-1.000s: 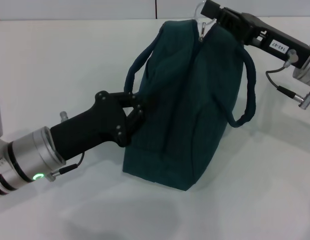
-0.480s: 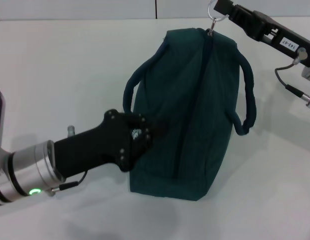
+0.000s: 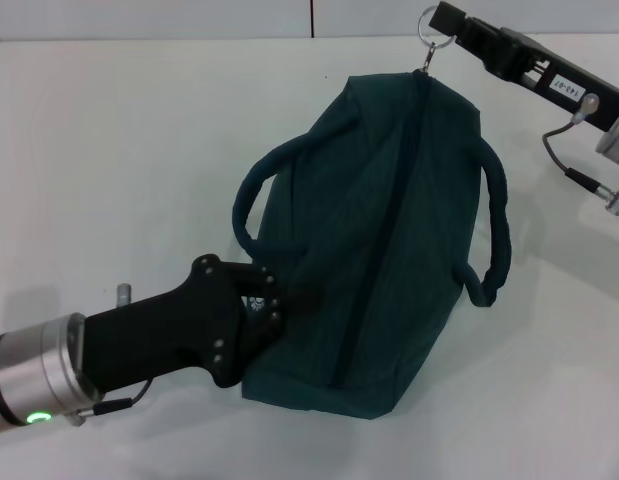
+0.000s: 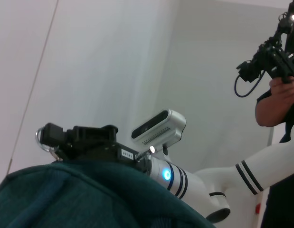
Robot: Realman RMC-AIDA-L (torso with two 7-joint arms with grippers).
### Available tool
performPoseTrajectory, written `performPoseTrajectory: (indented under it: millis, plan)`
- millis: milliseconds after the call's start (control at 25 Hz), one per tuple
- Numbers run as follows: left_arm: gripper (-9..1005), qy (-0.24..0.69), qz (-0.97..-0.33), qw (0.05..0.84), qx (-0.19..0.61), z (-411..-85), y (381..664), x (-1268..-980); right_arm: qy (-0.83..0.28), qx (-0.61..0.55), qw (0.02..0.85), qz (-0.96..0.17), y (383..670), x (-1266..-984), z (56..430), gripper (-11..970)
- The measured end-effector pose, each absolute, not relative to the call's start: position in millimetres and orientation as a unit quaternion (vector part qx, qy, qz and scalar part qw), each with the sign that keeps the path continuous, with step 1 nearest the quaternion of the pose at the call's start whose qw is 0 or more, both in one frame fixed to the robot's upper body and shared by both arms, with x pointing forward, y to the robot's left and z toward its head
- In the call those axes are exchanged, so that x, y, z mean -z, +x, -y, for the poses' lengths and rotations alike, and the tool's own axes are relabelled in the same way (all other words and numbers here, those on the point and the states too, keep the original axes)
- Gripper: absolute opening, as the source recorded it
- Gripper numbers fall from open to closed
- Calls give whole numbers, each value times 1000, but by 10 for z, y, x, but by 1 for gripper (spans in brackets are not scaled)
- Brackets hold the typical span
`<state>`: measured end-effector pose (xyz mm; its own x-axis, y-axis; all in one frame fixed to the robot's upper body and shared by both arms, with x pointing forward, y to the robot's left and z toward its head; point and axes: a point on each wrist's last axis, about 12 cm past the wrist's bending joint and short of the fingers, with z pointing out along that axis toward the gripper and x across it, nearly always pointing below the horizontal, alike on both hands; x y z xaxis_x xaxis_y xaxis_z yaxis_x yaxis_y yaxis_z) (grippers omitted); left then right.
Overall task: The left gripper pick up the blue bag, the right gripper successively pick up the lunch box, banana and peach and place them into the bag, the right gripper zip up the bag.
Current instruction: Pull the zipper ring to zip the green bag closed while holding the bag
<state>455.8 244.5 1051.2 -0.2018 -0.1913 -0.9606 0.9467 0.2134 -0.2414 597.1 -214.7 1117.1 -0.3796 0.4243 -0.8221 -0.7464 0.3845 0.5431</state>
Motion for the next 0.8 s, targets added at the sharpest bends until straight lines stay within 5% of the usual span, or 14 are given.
performPoseTrajectory:
  millis: [800]
  plan:
    - [66,211,-616,627,427,-2844,4769,-10523,-105,-600,524,-595,5747,-11164,2228,40]
